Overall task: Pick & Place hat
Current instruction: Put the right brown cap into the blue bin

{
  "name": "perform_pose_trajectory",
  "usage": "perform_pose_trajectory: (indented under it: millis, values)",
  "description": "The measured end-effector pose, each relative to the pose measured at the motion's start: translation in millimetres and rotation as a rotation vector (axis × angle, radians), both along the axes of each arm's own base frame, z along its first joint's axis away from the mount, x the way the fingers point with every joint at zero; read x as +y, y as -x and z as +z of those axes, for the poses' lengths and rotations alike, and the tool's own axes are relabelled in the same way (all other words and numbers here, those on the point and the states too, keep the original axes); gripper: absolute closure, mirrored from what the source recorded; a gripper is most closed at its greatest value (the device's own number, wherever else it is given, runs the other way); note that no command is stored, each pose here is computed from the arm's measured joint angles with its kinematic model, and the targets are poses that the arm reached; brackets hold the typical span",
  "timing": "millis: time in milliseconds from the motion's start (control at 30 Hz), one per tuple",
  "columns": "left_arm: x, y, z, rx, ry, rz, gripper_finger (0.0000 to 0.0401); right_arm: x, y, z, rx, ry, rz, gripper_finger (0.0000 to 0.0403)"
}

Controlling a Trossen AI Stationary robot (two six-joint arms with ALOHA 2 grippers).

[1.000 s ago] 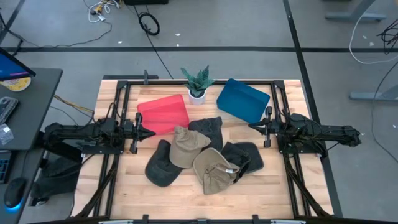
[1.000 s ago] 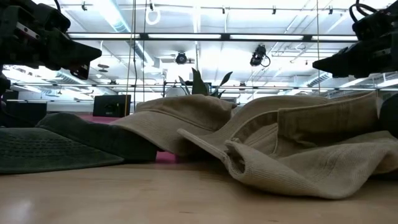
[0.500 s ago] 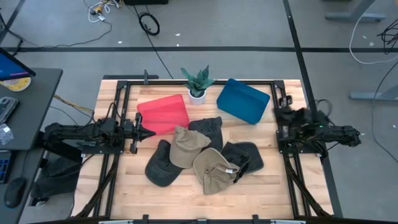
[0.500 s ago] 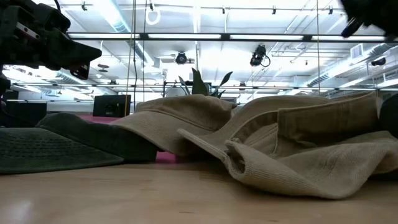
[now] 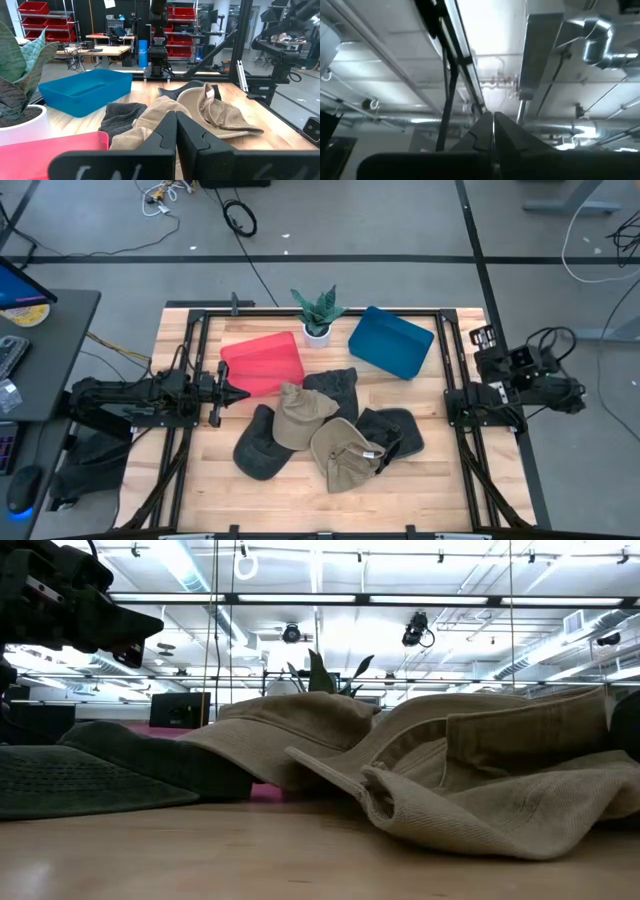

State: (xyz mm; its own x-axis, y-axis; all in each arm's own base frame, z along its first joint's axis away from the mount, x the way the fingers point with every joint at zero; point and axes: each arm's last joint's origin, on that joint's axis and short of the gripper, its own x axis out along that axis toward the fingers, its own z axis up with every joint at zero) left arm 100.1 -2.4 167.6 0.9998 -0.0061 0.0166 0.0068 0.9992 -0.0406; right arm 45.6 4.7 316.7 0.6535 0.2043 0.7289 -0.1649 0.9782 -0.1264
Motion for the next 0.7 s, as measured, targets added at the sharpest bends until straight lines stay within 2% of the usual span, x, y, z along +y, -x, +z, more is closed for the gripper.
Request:
perform_pose_trajectory:
  millis: [100,200,433,567,700]
  values:
    - [0,0,0,0.000,0.000,0.000,0.0398,1,-9,15,0.082,0.008,0.083,0.0382]
    - [0,0,0,0.000,0.000,0.000,0.0398,4,-22,26,0.168,0.029,0.228,0.0382]
    - [0,0,0,0.000,0.000,0.000,0.0398,14,-52,52,0.315,0.168,0.546,0.0382]
    - [0,0,0,0.000,0.000,0.000,0.0398,21,-71,60,0.382,0.172,0.592,0.0382]
    - [0,0,0,0.000,0.000,0.000,0.0398,23,-86,75,0.527,0.089,0.552,0.0382]
